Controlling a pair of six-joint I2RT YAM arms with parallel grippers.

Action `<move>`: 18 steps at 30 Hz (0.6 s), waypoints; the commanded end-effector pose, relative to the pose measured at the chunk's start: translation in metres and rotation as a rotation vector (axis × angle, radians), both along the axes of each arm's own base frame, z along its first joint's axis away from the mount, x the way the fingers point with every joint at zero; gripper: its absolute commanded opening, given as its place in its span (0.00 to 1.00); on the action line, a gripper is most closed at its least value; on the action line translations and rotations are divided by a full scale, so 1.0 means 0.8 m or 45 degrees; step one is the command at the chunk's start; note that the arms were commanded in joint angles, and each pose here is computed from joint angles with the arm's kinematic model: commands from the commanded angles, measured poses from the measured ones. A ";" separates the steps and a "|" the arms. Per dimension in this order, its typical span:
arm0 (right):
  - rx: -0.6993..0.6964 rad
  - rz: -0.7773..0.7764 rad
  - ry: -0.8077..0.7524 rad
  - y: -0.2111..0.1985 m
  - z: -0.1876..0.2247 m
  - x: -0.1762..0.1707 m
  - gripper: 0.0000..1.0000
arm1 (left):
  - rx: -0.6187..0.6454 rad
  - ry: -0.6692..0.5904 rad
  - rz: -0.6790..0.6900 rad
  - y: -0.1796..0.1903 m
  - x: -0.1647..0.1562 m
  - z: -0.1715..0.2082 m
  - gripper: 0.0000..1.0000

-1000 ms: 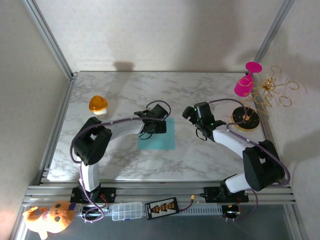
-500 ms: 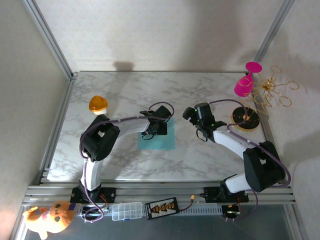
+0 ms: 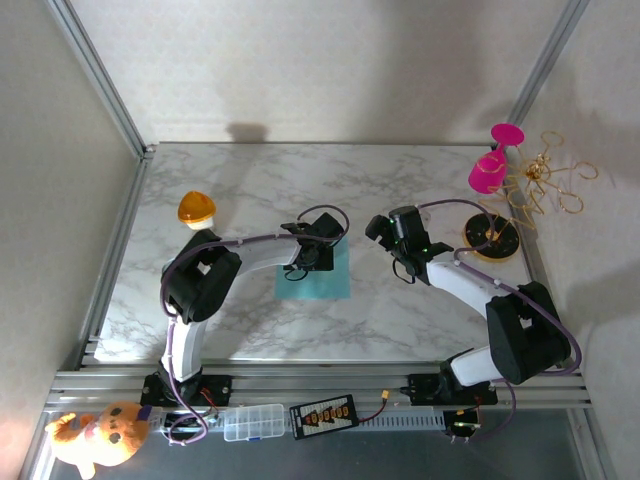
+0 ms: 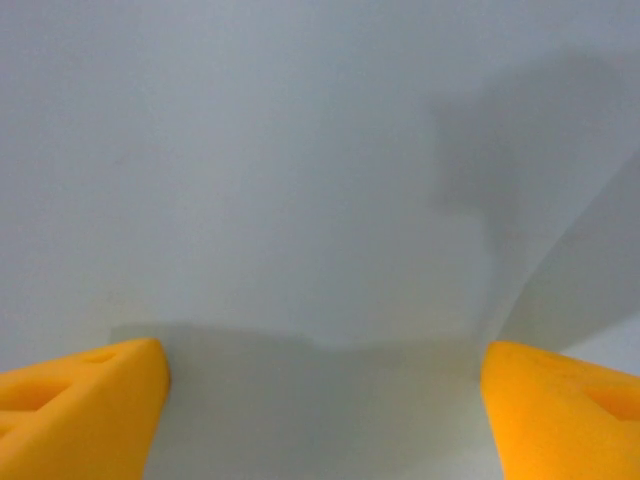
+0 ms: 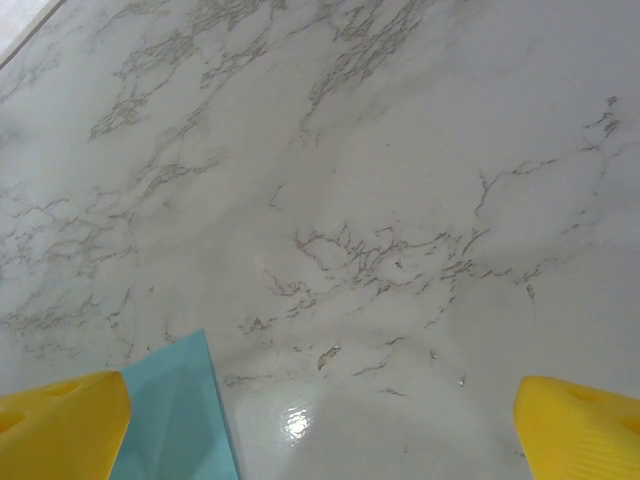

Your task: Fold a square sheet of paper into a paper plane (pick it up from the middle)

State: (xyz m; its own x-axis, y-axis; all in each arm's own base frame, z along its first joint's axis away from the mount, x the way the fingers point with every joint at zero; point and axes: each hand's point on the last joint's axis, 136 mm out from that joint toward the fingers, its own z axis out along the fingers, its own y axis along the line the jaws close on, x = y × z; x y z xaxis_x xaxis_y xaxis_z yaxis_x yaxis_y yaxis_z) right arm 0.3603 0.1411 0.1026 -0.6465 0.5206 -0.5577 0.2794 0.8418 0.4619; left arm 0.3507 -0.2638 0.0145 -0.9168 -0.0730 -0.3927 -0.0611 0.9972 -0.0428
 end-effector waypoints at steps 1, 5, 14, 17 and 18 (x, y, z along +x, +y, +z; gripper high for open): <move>-0.005 -0.004 0.005 0.000 -0.005 0.002 0.99 | 0.094 0.139 0.019 0.021 -0.030 -0.052 0.79; -0.003 -0.004 0.014 0.000 -0.008 0.002 0.99 | 0.087 0.131 0.024 0.020 -0.028 -0.048 0.76; -0.003 -0.002 0.008 0.001 -0.004 0.005 0.99 | -0.101 0.009 0.030 -0.004 -0.009 0.010 0.46; 0.002 0.006 -0.001 0.003 0.000 0.006 0.99 | -0.281 -0.060 -0.011 -0.023 -0.001 0.051 0.36; 0.008 0.015 -0.011 0.004 0.002 0.006 0.99 | -0.358 -0.082 -0.029 -0.029 0.001 0.067 0.34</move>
